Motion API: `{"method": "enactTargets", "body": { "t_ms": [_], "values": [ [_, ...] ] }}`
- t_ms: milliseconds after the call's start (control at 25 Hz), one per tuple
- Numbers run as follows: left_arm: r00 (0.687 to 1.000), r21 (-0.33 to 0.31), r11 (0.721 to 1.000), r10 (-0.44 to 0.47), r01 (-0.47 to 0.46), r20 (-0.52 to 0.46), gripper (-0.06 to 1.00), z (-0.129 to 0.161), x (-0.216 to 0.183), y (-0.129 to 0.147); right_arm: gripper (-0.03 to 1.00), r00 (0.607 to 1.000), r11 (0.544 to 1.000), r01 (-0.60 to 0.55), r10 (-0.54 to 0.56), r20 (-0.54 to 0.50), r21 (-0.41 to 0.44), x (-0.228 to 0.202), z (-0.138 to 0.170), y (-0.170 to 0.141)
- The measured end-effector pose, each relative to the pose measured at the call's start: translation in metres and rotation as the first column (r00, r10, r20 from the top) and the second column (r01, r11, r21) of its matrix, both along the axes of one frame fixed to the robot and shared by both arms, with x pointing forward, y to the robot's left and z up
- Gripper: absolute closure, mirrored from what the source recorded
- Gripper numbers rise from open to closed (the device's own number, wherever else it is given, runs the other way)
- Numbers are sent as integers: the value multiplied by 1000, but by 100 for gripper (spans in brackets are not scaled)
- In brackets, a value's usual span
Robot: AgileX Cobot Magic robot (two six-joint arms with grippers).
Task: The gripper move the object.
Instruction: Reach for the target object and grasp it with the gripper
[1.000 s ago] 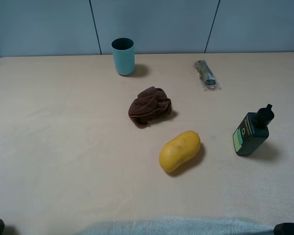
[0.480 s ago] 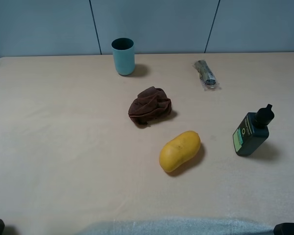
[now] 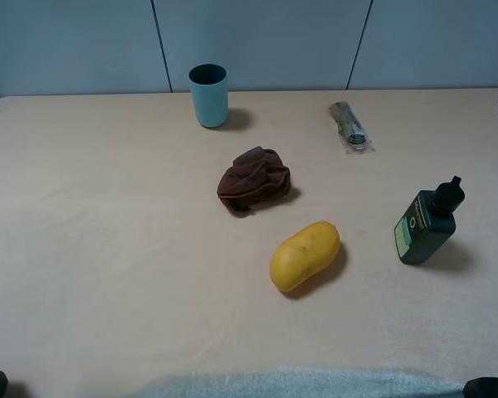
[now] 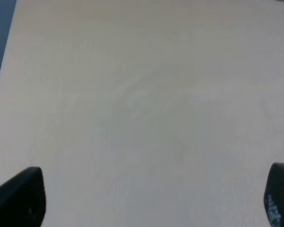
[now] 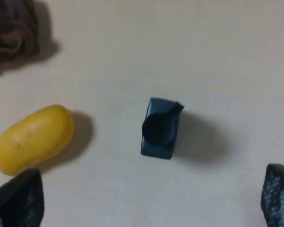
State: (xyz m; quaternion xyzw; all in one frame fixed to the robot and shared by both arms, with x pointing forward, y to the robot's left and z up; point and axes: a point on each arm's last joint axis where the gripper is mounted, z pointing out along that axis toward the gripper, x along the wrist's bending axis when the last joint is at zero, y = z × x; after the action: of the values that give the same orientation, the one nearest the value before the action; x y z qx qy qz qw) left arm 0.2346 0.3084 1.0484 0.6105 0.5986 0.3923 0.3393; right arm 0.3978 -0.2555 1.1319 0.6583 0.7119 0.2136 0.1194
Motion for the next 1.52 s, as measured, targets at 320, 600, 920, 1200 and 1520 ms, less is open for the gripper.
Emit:
{"method": "enactTargets", "body": {
  "t_ms": [320, 600, 920, 1200, 1520],
  "values": [
    [1000, 0, 1000, 0, 0, 0, 2, 0, 0, 0, 27, 987, 998, 63, -64, -146, -11, 31, -26, 8],
    [1000, 0, 1000, 0, 0, 0, 2, 0, 0, 0, 27, 963, 996, 77, -86, -254, -44, 54, -50, 14],
    [1000, 0, 1000, 0, 0, 0, 2, 0, 0, 0, 27, 931, 993, 66, -97, -353, -99, 74, -77, 17],
    [1000, 0, 1000, 0, 0, 0, 2, 0, 0, 0, 27, 906, 991, 55, -100, -411, -121, 76, -98, 17],
    [1000, 0, 1000, 0, 0, 0, 2, 0, 0, 0, 27, 908, 992, 55, -98, -408, -117, 69, -127, 16]
  ]
}}
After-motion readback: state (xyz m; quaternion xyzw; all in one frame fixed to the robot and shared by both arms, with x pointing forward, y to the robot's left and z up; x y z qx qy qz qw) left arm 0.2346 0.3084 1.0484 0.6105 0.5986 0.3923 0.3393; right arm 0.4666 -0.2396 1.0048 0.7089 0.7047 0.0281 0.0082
